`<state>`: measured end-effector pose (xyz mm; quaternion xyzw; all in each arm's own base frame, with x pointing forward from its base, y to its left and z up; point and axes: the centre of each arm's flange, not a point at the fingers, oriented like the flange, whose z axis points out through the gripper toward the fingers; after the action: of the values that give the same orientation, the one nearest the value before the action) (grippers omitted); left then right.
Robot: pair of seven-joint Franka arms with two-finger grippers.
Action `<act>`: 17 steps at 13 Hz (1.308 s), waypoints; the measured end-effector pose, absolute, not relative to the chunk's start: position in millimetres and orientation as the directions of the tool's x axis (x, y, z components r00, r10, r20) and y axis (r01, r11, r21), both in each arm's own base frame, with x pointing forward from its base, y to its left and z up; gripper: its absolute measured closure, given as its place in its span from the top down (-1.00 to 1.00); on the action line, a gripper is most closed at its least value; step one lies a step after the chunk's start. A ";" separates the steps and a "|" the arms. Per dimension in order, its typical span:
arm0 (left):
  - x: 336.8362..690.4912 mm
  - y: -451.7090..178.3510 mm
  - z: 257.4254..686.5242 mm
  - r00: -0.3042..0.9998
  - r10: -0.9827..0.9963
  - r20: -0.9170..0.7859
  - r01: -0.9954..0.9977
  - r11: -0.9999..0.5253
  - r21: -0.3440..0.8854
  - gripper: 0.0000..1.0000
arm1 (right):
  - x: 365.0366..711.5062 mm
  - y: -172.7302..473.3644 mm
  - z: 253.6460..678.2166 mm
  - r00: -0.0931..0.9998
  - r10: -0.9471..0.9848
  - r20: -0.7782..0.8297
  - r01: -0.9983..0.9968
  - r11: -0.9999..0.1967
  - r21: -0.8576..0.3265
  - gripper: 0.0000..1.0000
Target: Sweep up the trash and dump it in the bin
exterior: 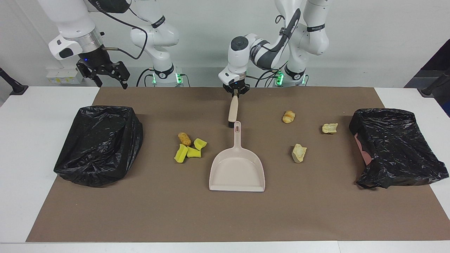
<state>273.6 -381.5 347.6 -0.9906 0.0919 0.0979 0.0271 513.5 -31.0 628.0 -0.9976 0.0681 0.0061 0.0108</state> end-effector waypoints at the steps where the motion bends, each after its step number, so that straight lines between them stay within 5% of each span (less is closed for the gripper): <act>1: 282.7 -364.9 355.2 0.964 -0.139 -0.228 -0.156 -0.986 -0.059 -0.49 | 513.5 -31.0 627.9 0.991 -0.136 -0.014 -0.136 -0.990 -0.021 1.00; 9: 426.6 -210.7 420.0 0.977 0.153 -0.149 0.149 -0.988 -0.042 -0.49 | 512.8 20.4 614.6 0.994 -0.098 -0.041 -0.099 -0.995 -0.013 1.00; 17: 474.1 -52.5 404.7 0.922 0.351 -0.164 0.336 -0.935 -0.113 -0.49 | 533.9 221.8 532.7 0.985 -0.175 0.009 -0.175 -0.984 -0.020 1.00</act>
<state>474.1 -52.5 404.7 -0.9794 -0.1752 0.0913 0.0413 533.9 221.8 532.7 -0.9961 0.0877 -0.0055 0.0094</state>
